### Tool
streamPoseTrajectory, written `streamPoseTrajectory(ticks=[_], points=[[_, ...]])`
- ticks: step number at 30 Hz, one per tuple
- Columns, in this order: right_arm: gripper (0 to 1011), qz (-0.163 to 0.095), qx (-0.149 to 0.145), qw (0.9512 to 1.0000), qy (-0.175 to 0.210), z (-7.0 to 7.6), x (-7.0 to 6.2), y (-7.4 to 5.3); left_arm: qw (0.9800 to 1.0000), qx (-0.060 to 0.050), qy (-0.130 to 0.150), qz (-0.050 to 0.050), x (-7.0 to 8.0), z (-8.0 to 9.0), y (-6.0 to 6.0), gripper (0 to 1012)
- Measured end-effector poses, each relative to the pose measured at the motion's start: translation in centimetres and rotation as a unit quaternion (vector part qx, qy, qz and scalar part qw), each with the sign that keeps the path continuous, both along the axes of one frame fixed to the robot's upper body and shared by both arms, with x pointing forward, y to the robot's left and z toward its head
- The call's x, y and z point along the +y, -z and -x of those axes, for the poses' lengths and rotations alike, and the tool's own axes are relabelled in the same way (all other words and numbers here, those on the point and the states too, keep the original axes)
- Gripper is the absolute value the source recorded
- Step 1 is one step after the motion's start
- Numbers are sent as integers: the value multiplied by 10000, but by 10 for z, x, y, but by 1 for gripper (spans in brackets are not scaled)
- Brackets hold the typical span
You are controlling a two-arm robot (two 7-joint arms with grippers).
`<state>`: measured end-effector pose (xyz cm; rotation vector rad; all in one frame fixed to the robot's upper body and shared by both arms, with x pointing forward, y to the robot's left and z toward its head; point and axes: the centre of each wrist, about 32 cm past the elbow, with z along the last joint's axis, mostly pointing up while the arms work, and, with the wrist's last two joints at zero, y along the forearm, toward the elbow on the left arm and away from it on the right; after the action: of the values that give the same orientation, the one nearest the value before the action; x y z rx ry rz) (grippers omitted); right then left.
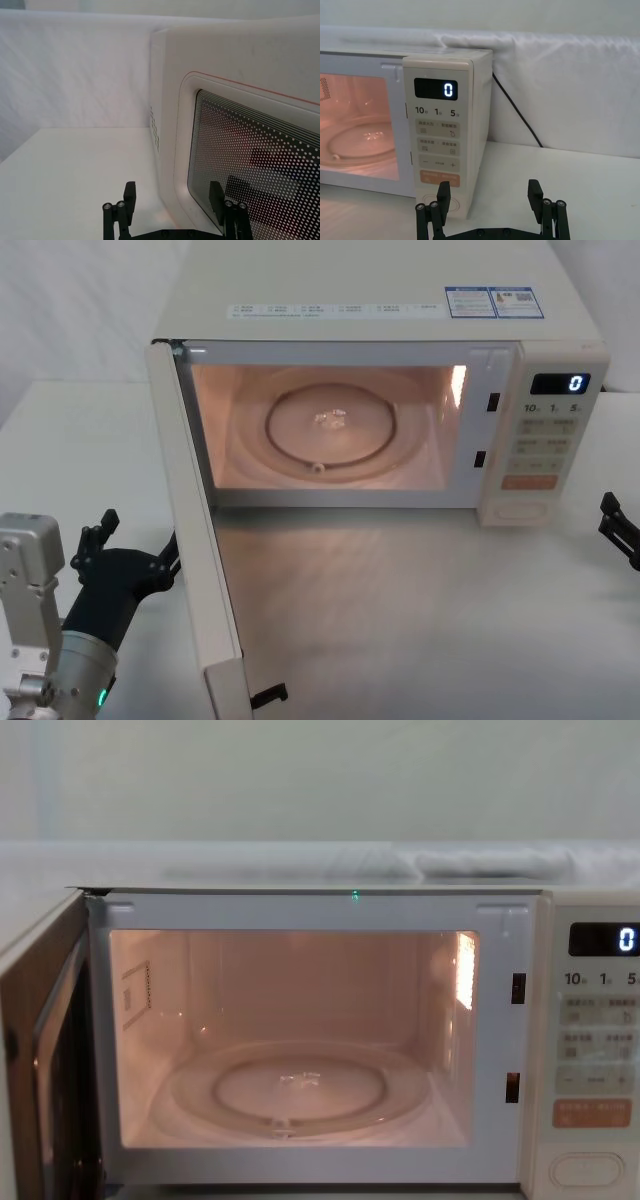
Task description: Press the button to open the microwave door with one hand; close the microwave door with the other hand.
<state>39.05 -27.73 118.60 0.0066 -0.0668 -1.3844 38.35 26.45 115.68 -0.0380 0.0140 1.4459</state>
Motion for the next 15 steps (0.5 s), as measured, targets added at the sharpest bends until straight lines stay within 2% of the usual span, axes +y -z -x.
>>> streamPoseTrajectory(ticks=[7,8,9,15], points=[[1002,0,0,10000,0,0,0,0,10000,0,-1,0,0,0,0,814],[1002,0,0,10000,0,0,0,0,10000,0,0,0,0,0,0,752],[1002,0,0,10000,0,0,0,0,10000,0,0,0,0,0,0,752],[1002,0,0,10000,0,0,0,0,10000,0,0,0,0,0,0,551]])
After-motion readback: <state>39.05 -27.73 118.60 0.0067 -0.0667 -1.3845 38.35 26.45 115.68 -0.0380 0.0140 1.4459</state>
